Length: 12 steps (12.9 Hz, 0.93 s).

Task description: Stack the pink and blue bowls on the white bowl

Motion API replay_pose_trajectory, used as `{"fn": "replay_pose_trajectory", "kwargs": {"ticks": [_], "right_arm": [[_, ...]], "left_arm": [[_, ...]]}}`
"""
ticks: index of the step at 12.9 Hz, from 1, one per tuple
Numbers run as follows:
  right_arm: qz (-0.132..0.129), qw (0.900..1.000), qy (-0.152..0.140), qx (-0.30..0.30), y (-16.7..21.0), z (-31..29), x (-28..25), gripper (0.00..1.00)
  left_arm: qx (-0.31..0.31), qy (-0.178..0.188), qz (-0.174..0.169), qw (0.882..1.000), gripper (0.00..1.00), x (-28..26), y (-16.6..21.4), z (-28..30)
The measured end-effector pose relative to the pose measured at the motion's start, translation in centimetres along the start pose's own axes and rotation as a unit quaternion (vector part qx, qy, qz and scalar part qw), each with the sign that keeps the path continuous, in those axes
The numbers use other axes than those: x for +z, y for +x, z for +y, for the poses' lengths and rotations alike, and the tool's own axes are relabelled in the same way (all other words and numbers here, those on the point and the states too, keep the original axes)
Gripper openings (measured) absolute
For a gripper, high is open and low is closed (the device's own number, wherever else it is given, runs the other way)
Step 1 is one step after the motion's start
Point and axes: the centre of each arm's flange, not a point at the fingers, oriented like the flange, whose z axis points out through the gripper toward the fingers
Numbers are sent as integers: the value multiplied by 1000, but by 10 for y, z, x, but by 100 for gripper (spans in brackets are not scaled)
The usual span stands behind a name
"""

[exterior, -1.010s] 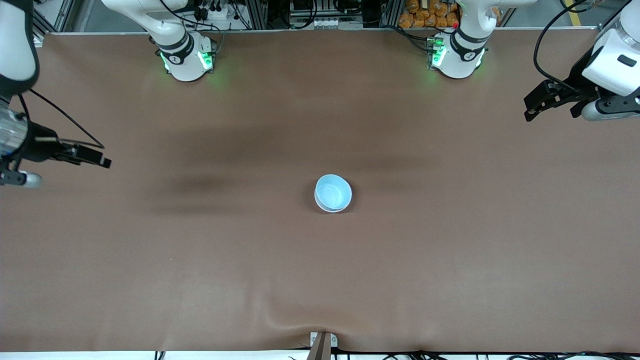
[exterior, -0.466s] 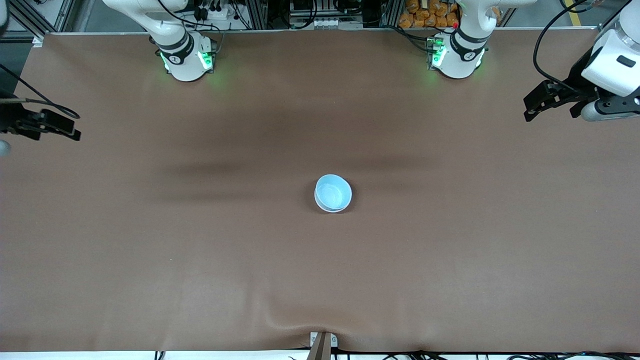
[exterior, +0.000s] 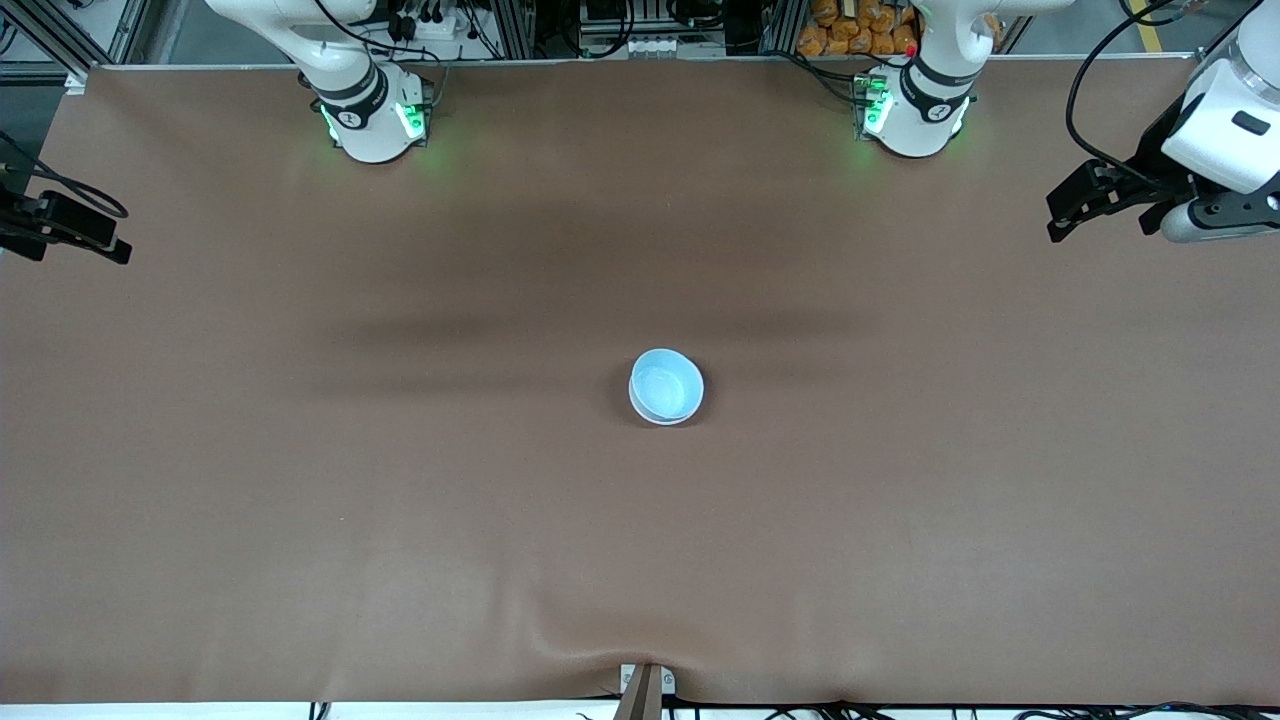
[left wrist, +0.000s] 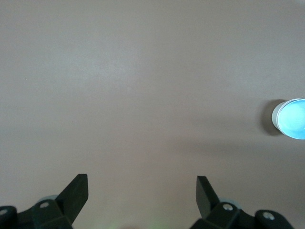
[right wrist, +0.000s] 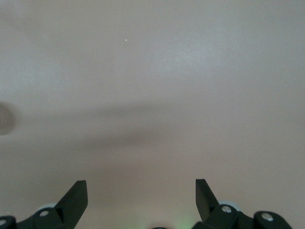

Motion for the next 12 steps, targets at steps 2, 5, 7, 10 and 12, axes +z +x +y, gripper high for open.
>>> {"fn": "replay_pose_trajectory", "kwargs": {"ticks": [2,5,7,10,12], "right_arm": [[2,1000,0,-2,0,-3,-1,100],[3,1000,0,-3,0,-3,-2,100],[3,1000,0,-4,0,-3,-2,100],[0,1000,0,-4,1,-3,0,100],[-1,1000,0,-4,1,-3,1,100]], "left_arm": [[0,-1,3,1000,100,-3,0,0],[0,-2,5,1000,100,-5,-1,0],[0,-2,5,1000,100,-5,-1,-1],[5,-4,13,1000,100,-13,0,-7],[5,-6,22,1000,100,-22,0,-7]]}}
